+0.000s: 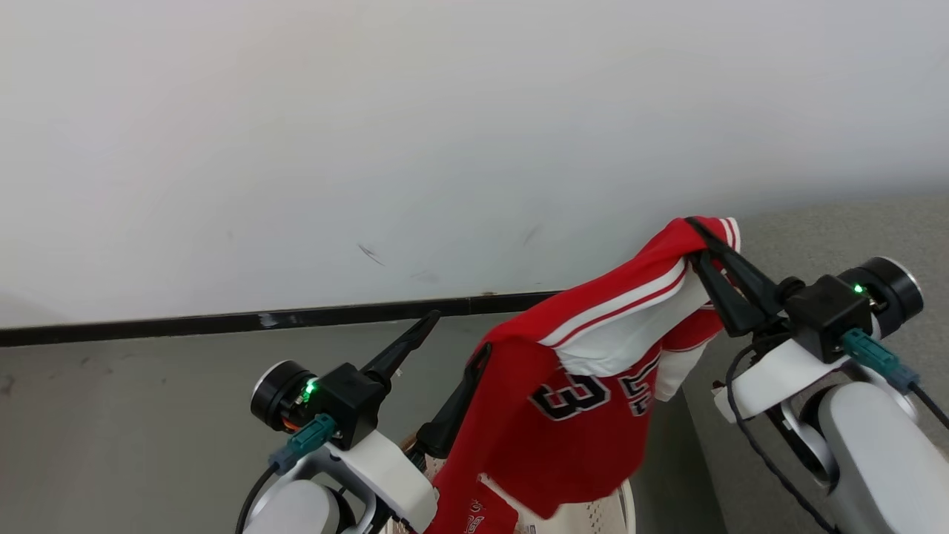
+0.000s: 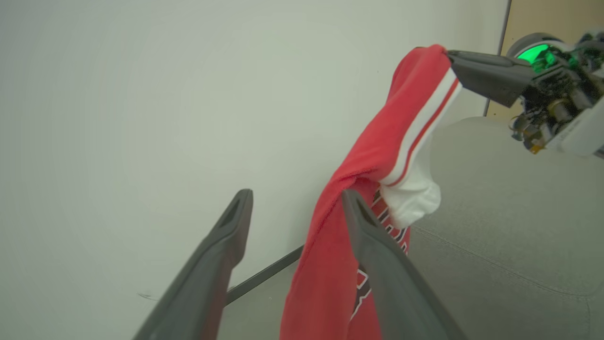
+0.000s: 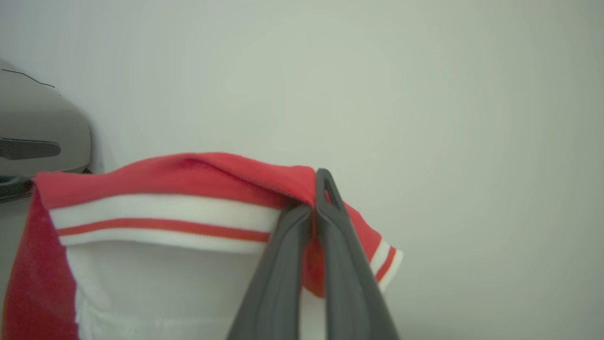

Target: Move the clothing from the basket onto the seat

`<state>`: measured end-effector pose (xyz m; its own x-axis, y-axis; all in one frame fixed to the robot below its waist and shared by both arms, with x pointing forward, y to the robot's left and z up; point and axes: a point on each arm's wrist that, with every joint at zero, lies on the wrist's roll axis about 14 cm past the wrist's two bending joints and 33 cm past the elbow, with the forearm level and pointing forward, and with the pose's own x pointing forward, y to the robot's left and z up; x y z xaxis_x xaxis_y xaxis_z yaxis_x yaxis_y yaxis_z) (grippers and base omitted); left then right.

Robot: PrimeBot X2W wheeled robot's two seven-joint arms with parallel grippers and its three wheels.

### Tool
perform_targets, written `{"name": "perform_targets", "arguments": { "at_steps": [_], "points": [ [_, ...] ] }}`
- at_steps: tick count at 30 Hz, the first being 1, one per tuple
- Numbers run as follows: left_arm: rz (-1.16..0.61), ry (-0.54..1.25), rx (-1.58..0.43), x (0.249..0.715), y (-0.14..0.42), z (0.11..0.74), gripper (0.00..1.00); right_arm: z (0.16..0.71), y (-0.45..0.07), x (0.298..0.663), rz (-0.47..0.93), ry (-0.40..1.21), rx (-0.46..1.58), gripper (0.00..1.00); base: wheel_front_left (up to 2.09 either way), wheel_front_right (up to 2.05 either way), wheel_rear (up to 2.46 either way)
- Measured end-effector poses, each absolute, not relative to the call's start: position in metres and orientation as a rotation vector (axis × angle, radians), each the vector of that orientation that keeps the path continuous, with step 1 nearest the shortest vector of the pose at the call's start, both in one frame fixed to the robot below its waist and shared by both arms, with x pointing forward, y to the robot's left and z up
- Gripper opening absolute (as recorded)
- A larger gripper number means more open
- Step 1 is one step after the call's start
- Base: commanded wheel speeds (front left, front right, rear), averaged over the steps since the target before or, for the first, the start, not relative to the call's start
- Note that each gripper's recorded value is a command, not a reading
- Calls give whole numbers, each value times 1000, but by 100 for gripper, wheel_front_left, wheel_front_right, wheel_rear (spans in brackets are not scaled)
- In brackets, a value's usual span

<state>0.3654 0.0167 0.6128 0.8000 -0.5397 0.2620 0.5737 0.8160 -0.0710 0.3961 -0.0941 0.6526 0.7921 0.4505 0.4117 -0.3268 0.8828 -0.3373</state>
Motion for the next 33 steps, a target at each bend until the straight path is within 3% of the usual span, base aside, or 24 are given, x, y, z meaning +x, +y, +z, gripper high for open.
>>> {"name": "perform_targets", "arguments": {
  "at_steps": [19, 33],
  "points": [
    [-809, -217, -224, 330, -50, 602, 100, 676, -213, 355, 67, -554, -360, 0, 0, 0, 0],
    [-962, -197, -261, 306, -90, 599, 100, 665, -235, 322, -14, -519, -366, 0, 0, 0, 0]
  ]
}}
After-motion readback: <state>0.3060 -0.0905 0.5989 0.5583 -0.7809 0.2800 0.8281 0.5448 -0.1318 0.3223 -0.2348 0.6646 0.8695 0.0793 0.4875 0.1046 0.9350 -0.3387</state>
